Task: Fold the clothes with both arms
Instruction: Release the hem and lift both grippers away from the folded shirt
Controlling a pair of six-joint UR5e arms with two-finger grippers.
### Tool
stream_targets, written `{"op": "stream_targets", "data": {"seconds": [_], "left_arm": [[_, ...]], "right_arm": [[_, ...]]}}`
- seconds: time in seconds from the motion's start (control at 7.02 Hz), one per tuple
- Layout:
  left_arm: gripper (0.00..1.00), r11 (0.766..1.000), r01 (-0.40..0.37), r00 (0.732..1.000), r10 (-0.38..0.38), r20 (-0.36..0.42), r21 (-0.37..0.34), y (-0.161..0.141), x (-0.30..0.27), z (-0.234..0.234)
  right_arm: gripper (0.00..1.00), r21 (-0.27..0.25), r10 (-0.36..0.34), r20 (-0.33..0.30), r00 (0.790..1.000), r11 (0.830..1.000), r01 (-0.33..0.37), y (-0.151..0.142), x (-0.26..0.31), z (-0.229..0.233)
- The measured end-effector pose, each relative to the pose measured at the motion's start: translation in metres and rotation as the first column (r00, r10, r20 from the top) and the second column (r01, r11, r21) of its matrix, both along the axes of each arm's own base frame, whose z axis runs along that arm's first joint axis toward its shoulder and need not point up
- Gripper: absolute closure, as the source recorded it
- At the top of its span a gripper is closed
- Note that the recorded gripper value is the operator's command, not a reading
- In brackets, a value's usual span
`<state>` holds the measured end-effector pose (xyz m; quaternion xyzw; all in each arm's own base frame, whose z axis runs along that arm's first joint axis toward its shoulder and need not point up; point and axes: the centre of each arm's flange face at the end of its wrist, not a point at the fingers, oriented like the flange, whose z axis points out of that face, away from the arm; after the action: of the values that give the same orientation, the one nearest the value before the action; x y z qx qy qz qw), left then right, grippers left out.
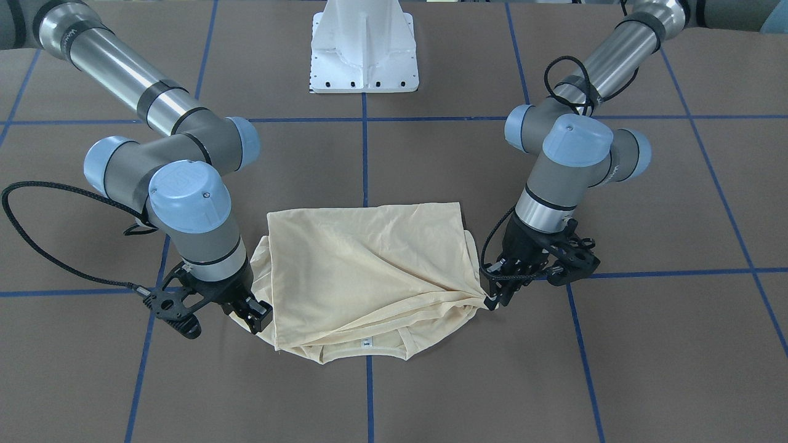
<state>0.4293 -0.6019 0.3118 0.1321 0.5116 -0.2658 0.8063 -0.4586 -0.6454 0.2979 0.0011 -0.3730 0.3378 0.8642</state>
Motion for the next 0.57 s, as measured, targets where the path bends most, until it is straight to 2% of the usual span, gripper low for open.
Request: {"op": "stream_targets", "data": {"seconds": [0.57], "left_arm": [[0.63, 0.999, 0.009, 0.999, -0.007, -0.038, 0.037, 0.022, -0.028, -0.016]], "right_arm": [[0.33, 0.059, 0.035, 0.038, 0.999, 0.998, -0.037, -0.017, -0.016, 0.011]]}}
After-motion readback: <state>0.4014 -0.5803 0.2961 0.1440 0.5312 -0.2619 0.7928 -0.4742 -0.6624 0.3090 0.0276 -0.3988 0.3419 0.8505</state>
